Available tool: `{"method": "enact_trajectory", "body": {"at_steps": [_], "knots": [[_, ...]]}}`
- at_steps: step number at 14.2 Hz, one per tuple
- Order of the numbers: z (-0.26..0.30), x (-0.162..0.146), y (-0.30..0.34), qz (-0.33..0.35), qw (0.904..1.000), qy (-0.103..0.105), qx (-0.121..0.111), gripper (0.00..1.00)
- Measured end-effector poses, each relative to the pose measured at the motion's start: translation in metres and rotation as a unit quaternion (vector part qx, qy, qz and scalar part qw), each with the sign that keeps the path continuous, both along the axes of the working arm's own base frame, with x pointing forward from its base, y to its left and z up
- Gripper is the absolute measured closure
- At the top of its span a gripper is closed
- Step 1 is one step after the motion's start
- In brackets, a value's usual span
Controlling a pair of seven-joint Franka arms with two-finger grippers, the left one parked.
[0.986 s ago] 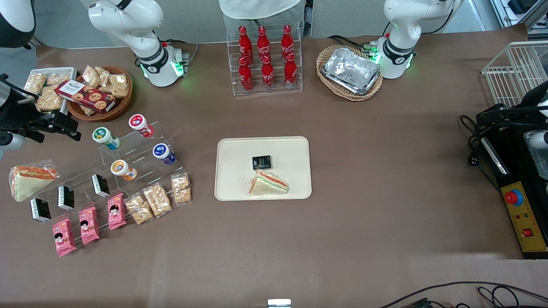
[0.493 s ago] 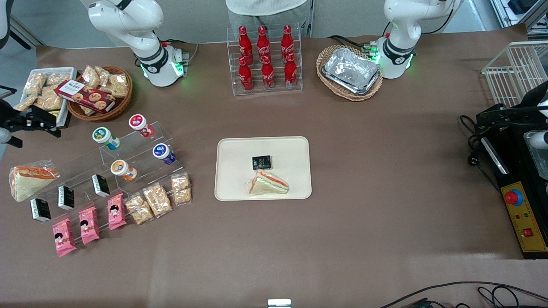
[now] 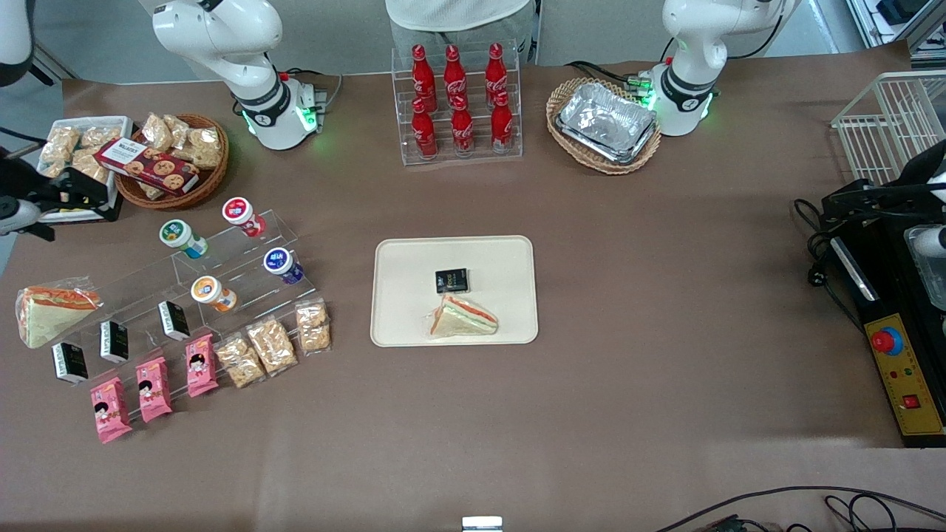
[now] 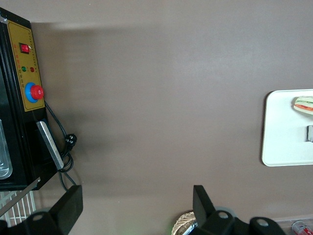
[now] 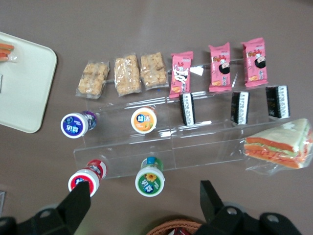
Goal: Place green gum on tray
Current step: 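Move the right gripper down over the green-lidded gum tub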
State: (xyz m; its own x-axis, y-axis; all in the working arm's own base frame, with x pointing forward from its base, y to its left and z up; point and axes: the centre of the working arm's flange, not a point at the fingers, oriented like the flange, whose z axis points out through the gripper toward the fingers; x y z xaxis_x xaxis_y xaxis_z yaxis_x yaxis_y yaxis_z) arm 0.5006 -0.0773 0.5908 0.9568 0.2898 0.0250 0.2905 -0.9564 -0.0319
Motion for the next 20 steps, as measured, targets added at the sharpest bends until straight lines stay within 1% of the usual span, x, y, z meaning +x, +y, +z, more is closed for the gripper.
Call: {"method": "enact_trajectory", "body": {"at_steps": [2, 5, 7, 10, 12, 15, 20], "knots": [[-0.021, -0.017, 0.0, -0.001, 1.0, -0.007, 0.004, 0.0], [-0.056, -0.034, -0.002, -0.004, 0.9999, -0.005, 0.009, 0.0], [-0.078, -0.037, -0.006, -0.01, 0.9999, -0.007, 0.01, 0.0], [-0.118, -0.042, -0.019, -0.003, 0.9997, -0.022, 0.01, 0.0], [-0.143, -0.048, -0.028, -0.006, 0.9997, -0.02, 0.012, 0.0], [-0.165, -0.051, -0.028, -0.007, 0.9998, -0.013, 0.013, 0.0], [-0.201, -0.063, -0.023, -0.009, 0.9997, -0.021, 0.01, 0.0]]}}
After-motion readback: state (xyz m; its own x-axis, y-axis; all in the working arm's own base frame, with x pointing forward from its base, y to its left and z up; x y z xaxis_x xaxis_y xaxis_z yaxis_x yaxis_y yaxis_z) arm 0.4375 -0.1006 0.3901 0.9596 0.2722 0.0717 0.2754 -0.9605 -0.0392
